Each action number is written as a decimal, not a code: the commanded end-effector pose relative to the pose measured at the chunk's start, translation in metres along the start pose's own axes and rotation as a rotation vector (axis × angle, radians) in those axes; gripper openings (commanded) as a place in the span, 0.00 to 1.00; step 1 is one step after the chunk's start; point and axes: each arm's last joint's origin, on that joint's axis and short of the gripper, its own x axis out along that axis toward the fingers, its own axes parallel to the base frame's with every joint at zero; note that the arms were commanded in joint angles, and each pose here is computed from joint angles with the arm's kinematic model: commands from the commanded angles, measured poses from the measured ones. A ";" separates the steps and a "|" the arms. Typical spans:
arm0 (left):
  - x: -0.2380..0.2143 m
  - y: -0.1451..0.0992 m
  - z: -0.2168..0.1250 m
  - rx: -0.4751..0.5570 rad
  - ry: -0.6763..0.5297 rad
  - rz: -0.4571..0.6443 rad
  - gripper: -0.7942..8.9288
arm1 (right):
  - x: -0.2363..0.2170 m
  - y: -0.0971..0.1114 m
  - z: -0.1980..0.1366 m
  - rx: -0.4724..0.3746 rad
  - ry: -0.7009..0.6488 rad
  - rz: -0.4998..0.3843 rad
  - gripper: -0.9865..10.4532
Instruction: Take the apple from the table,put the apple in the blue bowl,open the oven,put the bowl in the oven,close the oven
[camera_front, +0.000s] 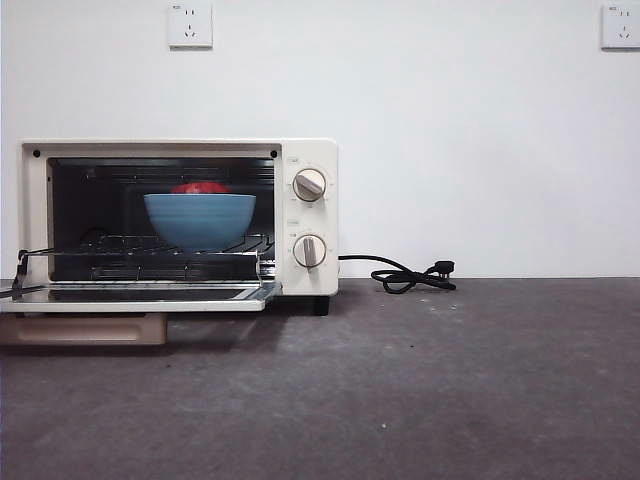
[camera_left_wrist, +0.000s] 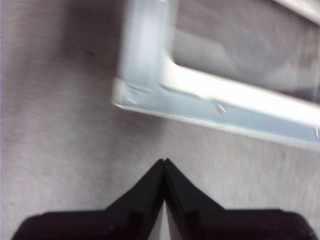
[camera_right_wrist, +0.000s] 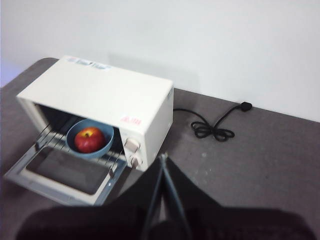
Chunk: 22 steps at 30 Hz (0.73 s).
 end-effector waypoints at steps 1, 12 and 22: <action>0.003 0.013 0.001 -0.074 0.000 -0.004 0.07 | -0.007 -0.004 -0.022 -0.022 0.066 0.000 0.08; 0.023 0.050 0.009 -0.220 0.042 -0.080 0.07 | -0.033 -0.024 -0.126 0.019 0.210 0.025 0.08; 0.056 0.066 0.014 -0.247 0.094 -0.148 0.07 | -0.054 -0.036 -0.177 0.135 0.157 0.029 0.08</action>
